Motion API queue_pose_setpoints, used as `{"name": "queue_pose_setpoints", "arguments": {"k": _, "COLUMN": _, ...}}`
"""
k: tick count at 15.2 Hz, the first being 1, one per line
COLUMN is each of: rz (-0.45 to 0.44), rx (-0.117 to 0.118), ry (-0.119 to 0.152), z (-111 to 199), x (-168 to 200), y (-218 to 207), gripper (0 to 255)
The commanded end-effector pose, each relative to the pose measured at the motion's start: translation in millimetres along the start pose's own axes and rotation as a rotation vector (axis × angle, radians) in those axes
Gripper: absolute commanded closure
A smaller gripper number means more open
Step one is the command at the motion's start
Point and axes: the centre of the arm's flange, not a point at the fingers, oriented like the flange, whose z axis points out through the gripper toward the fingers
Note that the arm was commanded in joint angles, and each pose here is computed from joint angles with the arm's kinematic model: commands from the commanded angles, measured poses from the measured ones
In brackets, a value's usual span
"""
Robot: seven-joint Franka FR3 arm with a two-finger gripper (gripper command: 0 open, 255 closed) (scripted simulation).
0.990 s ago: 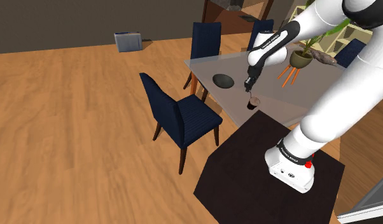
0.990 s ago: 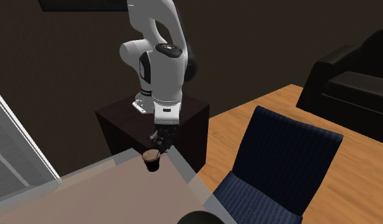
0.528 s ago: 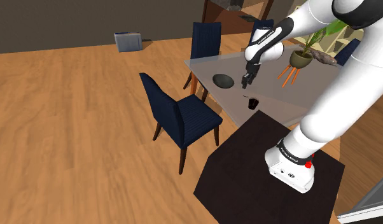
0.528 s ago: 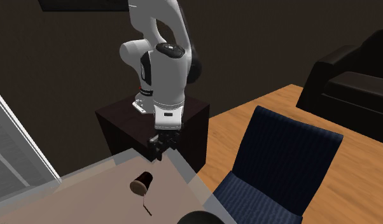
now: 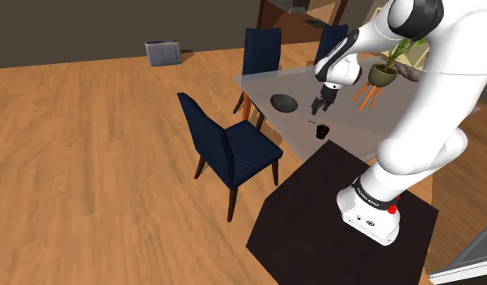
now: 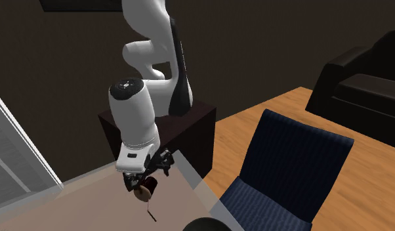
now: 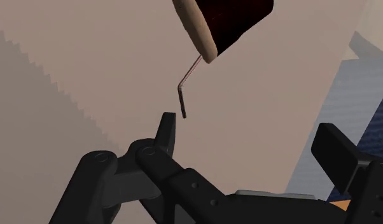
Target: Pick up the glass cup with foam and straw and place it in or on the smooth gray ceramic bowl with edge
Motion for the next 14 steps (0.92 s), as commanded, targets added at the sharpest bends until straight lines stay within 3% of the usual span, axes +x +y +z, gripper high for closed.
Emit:
{"name": "queue_pose_setpoints", "arguments": {"k": 1, "rz": 0.048, "rx": 0.028, "ry": 0.018, "z": 14, "x": -6, "y": 23, "gripper": 0}}
{"name": "queue_pose_setpoints", "arguments": {"k": 8, "rz": 0.048, "rx": 0.028, "ry": 0.018, "z": 50, "x": -5, "y": 22, "gripper": 0}}
{"name": "queue_pose_setpoints", "arguments": {"k": 14, "rz": 0.048, "rx": 0.028, "ry": 0.018, "z": 54, "x": -5, "y": 22, "gripper": 0}}
